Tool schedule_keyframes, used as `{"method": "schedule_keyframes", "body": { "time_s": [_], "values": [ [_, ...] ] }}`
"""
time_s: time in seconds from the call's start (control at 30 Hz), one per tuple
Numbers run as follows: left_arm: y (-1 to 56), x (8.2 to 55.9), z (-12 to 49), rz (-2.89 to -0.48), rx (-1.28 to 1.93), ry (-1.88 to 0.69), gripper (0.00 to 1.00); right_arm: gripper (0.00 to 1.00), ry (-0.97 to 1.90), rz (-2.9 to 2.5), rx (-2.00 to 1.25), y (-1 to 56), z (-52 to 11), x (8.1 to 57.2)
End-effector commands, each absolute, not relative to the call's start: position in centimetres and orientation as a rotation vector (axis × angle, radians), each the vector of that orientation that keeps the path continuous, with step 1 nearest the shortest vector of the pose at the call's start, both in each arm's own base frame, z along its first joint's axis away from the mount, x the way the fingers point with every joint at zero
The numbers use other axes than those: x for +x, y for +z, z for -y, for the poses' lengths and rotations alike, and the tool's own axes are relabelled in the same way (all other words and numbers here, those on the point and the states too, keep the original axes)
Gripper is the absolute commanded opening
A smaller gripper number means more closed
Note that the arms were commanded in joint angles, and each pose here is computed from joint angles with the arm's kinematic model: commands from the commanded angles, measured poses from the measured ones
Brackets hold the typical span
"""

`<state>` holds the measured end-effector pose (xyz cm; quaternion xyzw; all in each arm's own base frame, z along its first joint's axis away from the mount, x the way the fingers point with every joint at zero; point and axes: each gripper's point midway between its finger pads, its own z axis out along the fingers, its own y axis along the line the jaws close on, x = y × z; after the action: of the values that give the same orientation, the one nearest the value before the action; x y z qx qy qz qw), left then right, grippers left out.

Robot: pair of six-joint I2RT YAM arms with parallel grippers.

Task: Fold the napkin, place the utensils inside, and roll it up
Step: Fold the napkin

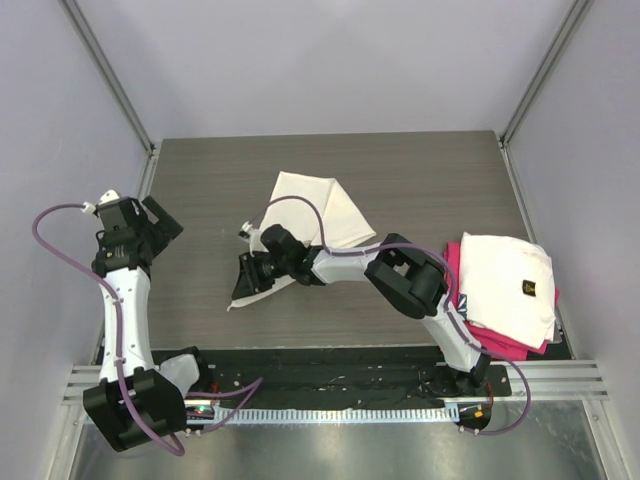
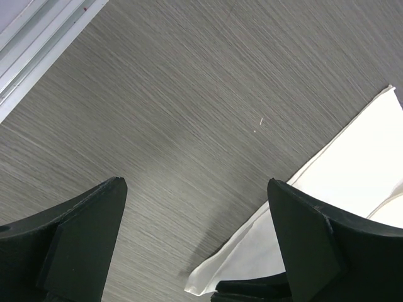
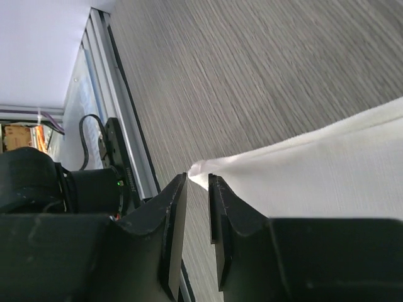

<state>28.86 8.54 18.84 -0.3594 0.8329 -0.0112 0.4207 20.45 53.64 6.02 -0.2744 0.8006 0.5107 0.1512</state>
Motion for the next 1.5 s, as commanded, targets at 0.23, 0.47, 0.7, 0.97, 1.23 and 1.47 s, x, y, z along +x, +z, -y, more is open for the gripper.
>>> {"method": "schedule_keyframes", "body": {
  "time_s": [0.23, 0.47, 0.7, 0.97, 1.23, 1.47],
  "values": [
    [20.3, 30.1, -7.8, -2.027, -0.840, -0.120, 1.00, 0.27, 1.643, -2.190, -0.782, 9.7, -55.7, 19.3],
    [20.2, 30.1, -7.7, -2.028, -0.841, -0.129, 1.00, 0.27, 1.665, -2.217, -0.785, 8.9, -55.8, 18.3],
    [20.1, 30.1, -7.7, -2.028, -0.841, -0.134, 1.00, 0.27, 1.659, -2.248, -0.781, 7.5, -56.1, 18.4],
    [20.1, 30.1, -7.7, -2.027, -0.843, -0.138, 1.00, 0.26, 1.620, -2.287, -0.763, 5.4, -56.4, 19.0],
    [20.2, 30.1, -7.6, -2.023, -0.843, -0.150, 1.00, 0.26, 1.494, -2.341, -0.770, 3.3, -55.8, 19.7],
    [20.6, 30.1, -7.6, -2.010, -0.837, -0.152, 1.00, 0.29, 1.517, -2.243, -0.833, 6.7, -56.1, 19.8]
  ]
}}
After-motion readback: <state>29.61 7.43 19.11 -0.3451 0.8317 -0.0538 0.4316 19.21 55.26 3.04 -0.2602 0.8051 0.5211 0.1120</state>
